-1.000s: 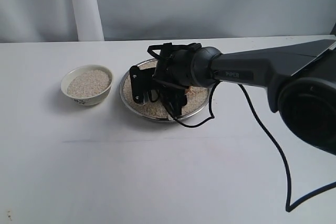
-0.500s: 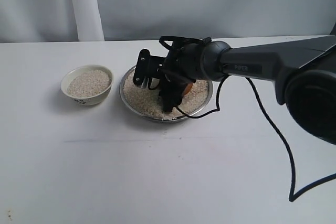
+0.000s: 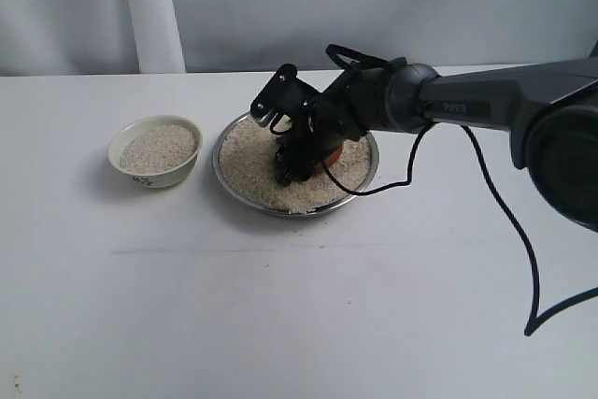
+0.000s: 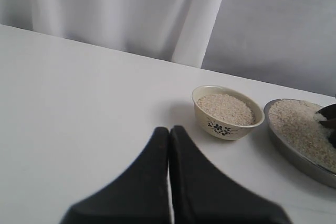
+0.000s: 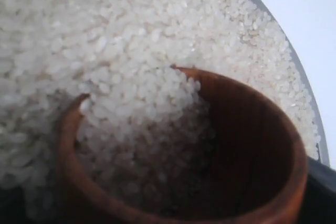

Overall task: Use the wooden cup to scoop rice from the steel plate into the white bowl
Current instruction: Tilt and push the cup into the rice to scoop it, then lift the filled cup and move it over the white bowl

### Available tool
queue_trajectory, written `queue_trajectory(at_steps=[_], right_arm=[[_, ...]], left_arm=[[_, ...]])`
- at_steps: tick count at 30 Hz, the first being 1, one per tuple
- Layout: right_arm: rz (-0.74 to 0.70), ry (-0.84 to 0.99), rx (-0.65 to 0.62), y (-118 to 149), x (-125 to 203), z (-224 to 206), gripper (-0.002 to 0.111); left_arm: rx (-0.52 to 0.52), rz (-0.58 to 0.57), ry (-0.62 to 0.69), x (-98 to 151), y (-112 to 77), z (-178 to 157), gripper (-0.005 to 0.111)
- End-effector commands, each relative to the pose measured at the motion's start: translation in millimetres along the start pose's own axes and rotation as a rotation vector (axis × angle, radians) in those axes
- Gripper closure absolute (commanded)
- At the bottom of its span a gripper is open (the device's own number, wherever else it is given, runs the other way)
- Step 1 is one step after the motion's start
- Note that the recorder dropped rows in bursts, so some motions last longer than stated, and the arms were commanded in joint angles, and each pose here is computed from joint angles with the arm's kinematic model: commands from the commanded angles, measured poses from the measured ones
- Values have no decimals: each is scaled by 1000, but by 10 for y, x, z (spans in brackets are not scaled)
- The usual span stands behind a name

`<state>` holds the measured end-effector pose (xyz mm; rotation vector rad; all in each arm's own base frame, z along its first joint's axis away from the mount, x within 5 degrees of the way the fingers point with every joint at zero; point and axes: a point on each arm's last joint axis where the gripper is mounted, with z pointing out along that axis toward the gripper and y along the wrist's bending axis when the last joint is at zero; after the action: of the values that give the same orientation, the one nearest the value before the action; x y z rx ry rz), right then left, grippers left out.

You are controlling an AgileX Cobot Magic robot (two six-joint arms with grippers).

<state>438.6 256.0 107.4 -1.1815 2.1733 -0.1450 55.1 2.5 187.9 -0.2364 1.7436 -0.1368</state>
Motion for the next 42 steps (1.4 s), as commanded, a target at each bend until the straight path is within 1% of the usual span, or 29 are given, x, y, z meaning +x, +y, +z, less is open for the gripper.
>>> queue_trajectory(at_steps=[1, 12, 18, 23, 26, 29, 32, 37, 42], right_arm=[[79, -50, 5, -82, -74, -128, 108], [110, -125, 29, -225, -236, -557, 108], [142, -219, 43, -298, -388, -791, 108], [178, -303, 42, -314, -480, -868, 108], [124, -351, 45, -234, -563, -895, 108], [40, -405, 47, -109, -679, -942, 108], [15, -451, 48, -35, -806, -987, 108], [-32, -421, 51, 16, -1080, -1010, 108], [-142, -376, 56, 169, -1325, -917, 108]], left_arm=[[7, -6, -7, -11, -6, -4, 107], [7, -6, -7, -11, -6, -4, 107], [7, -6, -7, -11, -6, -4, 107], [7, -6, -7, -11, -6, -4, 107], [7, -6, -7, -11, -6, -4, 107], [7, -6, -7, -11, -6, -4, 107], [7, -6, -7, -11, -6, -4, 107], [7, -6, -7, -11, -6, -4, 107], [7, -6, -7, -11, -6, -4, 107]])
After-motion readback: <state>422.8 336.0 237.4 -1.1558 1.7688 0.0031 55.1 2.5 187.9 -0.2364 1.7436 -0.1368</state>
